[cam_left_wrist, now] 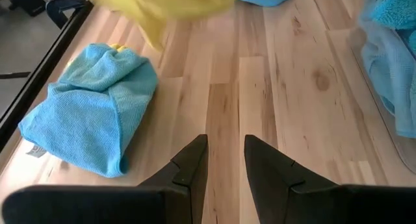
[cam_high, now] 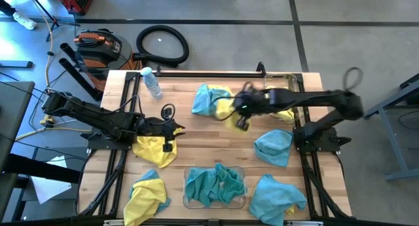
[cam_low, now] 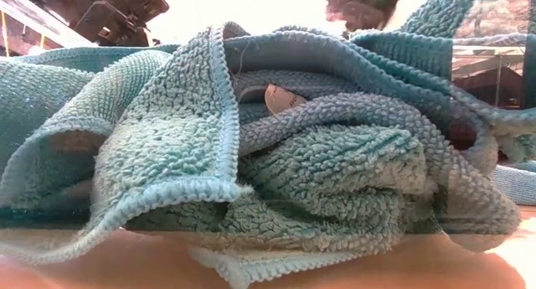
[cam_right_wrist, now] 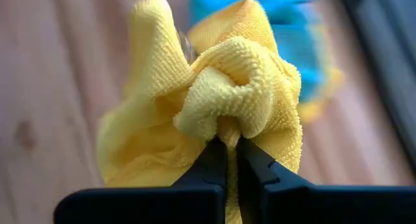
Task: Sort microfiber towel by color & place in baskets
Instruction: Put the yellow microfiber towel into the top transparent bin
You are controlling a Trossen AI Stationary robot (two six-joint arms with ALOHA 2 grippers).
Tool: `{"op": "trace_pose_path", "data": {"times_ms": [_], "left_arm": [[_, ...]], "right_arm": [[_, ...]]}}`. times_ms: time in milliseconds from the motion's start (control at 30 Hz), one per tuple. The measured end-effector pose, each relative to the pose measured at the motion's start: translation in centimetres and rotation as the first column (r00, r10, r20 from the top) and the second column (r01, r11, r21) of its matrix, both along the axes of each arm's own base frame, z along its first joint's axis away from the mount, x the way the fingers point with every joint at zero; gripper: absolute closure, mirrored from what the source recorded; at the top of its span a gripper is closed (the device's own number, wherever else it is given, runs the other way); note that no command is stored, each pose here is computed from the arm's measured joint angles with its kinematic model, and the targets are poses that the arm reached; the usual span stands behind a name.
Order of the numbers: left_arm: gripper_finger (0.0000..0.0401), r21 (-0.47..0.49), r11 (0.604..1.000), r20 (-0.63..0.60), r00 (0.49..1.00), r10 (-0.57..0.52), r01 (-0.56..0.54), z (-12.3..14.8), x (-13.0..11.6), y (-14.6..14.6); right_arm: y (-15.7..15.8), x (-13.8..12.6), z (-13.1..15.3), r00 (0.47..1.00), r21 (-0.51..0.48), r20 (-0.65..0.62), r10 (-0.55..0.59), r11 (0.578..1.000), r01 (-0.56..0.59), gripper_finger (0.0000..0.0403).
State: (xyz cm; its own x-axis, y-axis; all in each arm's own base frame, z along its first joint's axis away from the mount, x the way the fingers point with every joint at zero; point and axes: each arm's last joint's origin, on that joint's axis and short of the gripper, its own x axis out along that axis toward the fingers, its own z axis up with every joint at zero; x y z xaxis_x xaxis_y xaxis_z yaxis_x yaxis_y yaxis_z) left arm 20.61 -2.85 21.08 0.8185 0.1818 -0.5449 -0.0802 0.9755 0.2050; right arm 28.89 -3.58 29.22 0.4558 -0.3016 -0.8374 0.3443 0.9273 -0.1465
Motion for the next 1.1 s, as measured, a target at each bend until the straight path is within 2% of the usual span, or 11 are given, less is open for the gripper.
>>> {"op": "trace_pose_path", "data": {"times_ms": [133,267,400,533,633,867,967,1100], "left_arm": [[0.0314,0.008,0.999,0.027,0.999,0.036,-0.037,0.7,0.2,0.1],[0.0314,0.022,0.996,0.08,0.993,0.085,-0.087,2.1,0.6,0.1],[0.0314,0.021,0.996,0.09,0.992,0.086,-0.089,2.4,0.7,0.1],[0.0314,0.021,0.996,0.089,0.992,0.087,-0.089,2.4,0.7,0.1],[0.0314,0.021,0.996,0.089,0.992,0.087,-0.089,2.4,0.7,0.1],[0.0314,0.021,0.996,0.088,0.992,0.087,-0.089,2.4,0.7,0.1],[0.0314,0.022,0.996,0.084,0.993,0.087,-0.089,2.4,0.7,0.1],[0.0314,0.02,0.996,0.083,0.993,0.084,-0.086,2.4,0.7,0.1]], "right_arm": [[-0.7,-4.2,2.7,0.981,-0.085,0.089,-0.17,0.981,0.177,0.04],[-1.1,-8.1,4.7,0.93,-0.107,0.189,-0.316,0.935,0.34,0.0401],[-1.3,-11.4,5.5,0.851,-0.17,0.209,-0.481,0.84,0.516,0.0402],[-1.7,-13.7,5.2,0.771,-0.227,0.143,-0.62,0.738,0.636,0.0402],[-1.9,-14.7,4.8,0.714,-0.251,0.096,-0.693,0.677,0.692,0.0402],[-2.7,-15.0,4.4,0.641,-0.218,0.075,-0.764,0.614,0.758,0.0403],[-3.2,-15.3,2.8,0.613,-0.202,0.012,-0.79,0.599,0.775,0.0403],[-3.9,-15.1,-0.7,0.6,-0.191,-0.058,-0.798,0.598,0.778,0.0403]]}}
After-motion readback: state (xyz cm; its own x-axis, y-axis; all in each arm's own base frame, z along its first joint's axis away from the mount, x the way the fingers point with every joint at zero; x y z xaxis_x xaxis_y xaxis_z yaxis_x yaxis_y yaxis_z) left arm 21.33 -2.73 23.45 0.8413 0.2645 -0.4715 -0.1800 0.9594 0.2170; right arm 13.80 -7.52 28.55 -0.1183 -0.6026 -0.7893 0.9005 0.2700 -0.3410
